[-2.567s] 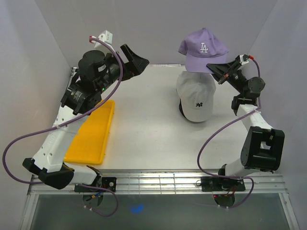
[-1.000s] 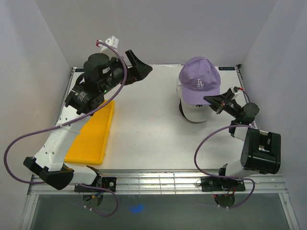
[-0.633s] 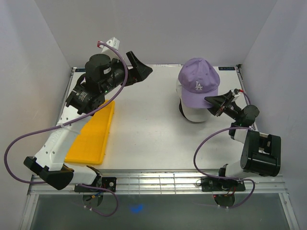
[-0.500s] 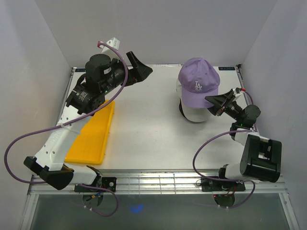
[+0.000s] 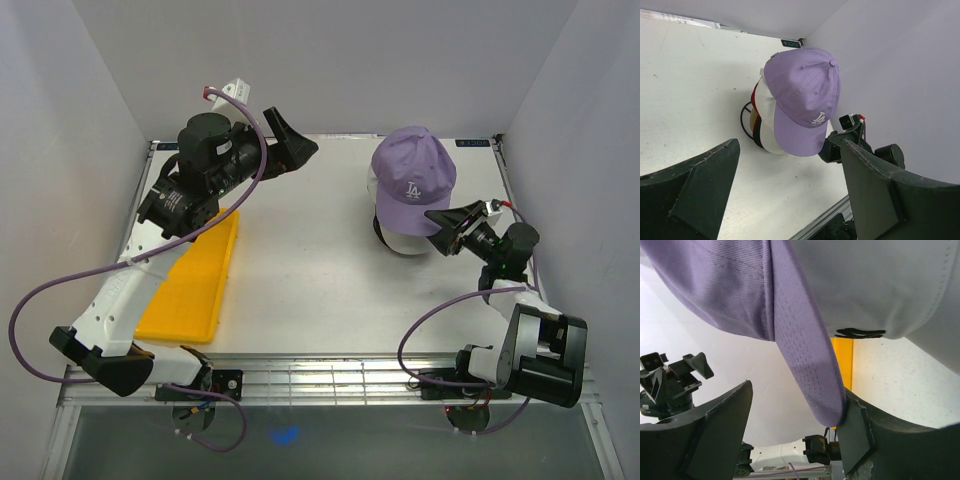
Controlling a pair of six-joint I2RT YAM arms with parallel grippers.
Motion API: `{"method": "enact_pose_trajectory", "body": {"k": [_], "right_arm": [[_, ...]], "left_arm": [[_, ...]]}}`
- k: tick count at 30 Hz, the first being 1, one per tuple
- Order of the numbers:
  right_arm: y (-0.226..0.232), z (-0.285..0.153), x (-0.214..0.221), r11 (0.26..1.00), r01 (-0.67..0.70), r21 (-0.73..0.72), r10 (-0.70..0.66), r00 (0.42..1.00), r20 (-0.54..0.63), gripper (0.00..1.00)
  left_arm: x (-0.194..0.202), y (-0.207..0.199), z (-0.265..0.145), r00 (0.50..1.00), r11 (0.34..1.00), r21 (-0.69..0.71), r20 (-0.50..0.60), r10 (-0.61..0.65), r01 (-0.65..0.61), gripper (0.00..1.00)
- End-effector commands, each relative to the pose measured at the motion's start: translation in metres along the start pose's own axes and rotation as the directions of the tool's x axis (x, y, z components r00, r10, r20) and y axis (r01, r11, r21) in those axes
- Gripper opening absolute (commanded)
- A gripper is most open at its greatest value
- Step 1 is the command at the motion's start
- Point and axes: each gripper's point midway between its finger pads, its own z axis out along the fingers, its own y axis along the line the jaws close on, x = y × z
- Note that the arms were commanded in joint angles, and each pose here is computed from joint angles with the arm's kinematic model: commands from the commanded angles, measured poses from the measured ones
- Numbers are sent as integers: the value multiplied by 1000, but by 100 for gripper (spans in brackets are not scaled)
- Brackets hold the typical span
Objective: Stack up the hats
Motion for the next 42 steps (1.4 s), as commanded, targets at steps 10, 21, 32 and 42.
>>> {"method": "enact_pose_trajectory", "body": {"k": [10,21,32,42], "right_arm": [[-22,-6,-5,998,-3,69,-4,994,105,76],[-41,-11,-4,994,-40,104,22,986,164,80],[-60,-8,2,985,-73,153,43,981,190,81],[-62,-14,13,989,-92,114,60,964,258,82]], "left_arm": [[-5,-5,-14,1000,1000,19,20,20,-20,93],[-6,-6,-12,999,999,19,18,28,-28,93],[-3,-2,-8,999,999,5,7,38,-38,93],[34,14,22,996,1000,8,-89,-3,3,92]]}}
